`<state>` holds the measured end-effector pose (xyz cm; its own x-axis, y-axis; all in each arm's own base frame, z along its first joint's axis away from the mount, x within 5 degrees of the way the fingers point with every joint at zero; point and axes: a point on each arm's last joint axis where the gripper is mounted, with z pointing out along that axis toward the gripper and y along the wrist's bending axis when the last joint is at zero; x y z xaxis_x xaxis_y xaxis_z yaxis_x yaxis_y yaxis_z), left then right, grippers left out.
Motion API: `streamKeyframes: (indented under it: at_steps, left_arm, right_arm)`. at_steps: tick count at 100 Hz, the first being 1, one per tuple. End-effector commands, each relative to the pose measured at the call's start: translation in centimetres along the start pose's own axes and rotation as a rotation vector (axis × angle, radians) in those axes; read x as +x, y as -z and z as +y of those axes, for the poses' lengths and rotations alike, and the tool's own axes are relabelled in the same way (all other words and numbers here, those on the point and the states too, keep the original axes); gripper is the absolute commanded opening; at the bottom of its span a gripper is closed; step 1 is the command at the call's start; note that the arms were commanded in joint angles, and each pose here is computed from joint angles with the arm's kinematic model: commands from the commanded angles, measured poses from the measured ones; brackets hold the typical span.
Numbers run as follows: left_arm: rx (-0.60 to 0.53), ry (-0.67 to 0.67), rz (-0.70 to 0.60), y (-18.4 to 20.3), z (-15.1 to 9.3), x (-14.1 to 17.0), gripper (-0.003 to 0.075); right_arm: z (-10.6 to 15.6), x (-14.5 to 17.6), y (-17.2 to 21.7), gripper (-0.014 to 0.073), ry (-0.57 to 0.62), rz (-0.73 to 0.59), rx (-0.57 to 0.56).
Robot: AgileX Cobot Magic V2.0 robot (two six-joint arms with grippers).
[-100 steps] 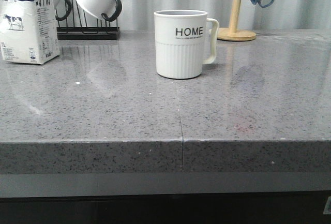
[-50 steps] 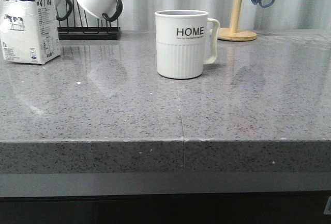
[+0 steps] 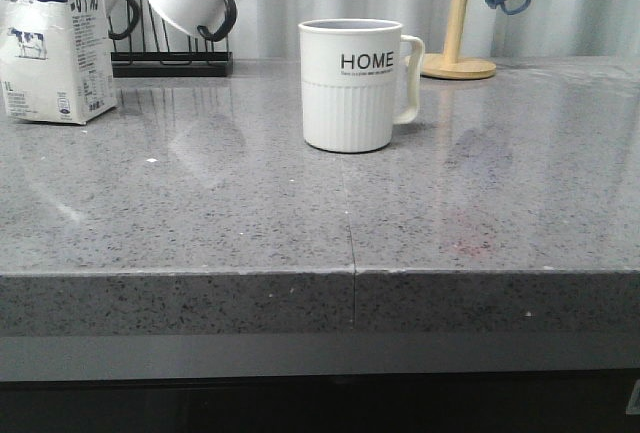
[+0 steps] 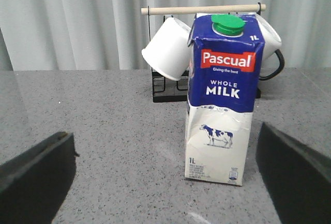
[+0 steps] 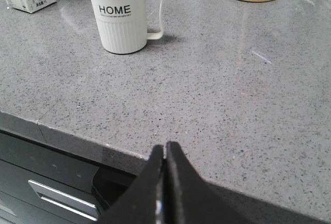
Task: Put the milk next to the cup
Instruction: 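Move the left gripper to the milk carton and close around it, then lift the milk carton with the left gripper toward the HOME mug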
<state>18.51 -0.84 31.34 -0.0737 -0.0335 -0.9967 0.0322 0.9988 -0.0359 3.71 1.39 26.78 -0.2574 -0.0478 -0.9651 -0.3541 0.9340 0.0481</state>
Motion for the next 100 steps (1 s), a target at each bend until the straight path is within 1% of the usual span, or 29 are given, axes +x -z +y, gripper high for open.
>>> streamKeyframes:
  at_steps: [1,8,18,36,52,61,90,100]
  left_arm:
    - [0.024,0.019,-0.119,-1.7,-0.7,-2.3,0.0659]
    - [0.059,0.017,-0.106,-3.2,-1.6,-2.5,0.0636]
    - [0.091,0.015,-0.105,-5.4,-2.6,-2.7,0.0627]
    - [0.108,0.013,-0.065,-9.1,-3.6,-2.6,0.0627]
    - [0.124,0.027,-0.054,-11.5,-4.5,-2.7,0.0627]
    - [0.124,0.062,-0.044,-12.7,-4.7,-2.6,0.0627]
    - [0.119,0.062,-0.022,-16.4,-5.2,-1.5,0.0627]
    - [0.104,0.068,-0.057,-17.2,-4.9,-1.3,0.0595]
  right_arm:
    - [0.1,-1.3,0.2,-0.0068,-0.002,-0.083,-0.004]
    - [0.1,-1.3,0.2,-0.0068,-0.002,-0.082,-0.004]
    - [0.1,-1.3,0.2,-0.0068,-0.002,-0.082,-0.004]
    - [0.1,-1.3,0.2,-0.0068,-0.002,-0.082,-0.004]
    - [0.1,-1.3,0.2,-0.0068,-0.002,-0.082,-0.004]
    - [0.1,-1.3,0.2,-0.0068,-0.002,-0.082,-0.004]
    - [0.1,-1.3,0.2,-0.0068,-0.002,-0.081,-0.004]
    - [0.1,-1.3,0.2,-0.0068,-0.002,-0.079,-0.004]
